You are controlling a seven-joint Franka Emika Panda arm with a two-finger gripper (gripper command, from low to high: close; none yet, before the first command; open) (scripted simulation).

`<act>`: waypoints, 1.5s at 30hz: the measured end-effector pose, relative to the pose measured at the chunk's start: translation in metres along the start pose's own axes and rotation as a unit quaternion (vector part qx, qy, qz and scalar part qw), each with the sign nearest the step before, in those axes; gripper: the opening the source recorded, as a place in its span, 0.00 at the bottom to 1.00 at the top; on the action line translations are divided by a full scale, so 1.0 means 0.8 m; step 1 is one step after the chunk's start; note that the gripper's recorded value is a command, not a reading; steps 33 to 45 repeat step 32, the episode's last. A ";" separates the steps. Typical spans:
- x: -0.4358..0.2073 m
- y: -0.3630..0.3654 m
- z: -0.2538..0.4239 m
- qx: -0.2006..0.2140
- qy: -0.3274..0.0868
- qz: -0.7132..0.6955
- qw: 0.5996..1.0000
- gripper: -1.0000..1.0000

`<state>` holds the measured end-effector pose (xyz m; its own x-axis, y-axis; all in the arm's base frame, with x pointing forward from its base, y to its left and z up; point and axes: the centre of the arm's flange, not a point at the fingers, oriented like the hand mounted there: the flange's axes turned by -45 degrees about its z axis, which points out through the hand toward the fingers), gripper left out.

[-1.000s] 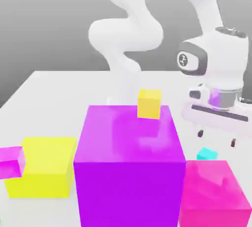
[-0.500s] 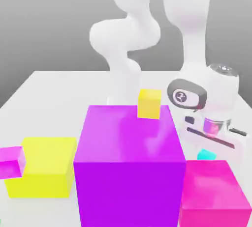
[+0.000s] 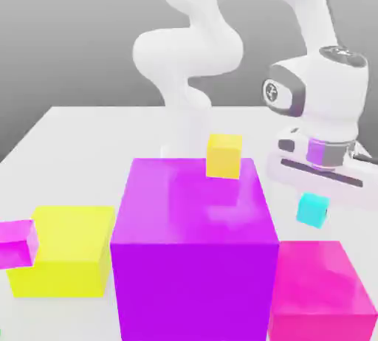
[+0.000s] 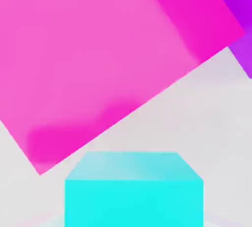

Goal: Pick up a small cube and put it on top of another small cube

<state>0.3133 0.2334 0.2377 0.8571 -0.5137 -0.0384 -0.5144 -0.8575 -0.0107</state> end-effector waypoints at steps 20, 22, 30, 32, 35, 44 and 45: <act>0.131 0.135 -0.255 0.014 -0.002 0.052 0.999 0.00; 0.133 0.162 -0.282 0.010 0.007 0.094 0.995 0.00; 0.131 0.169 -0.224 -0.001 0.018 0.111 0.994 1.00; 0.131 0.169 -0.224 -0.001 0.018 0.111 0.994 1.00; 0.131 0.169 -0.224 -0.001 0.018 0.111 0.994 1.00; 0.131 0.169 -0.224 -0.001 0.018 0.111 0.994 1.00; 0.131 0.169 -0.224 -0.001 0.018 0.111 0.994 1.00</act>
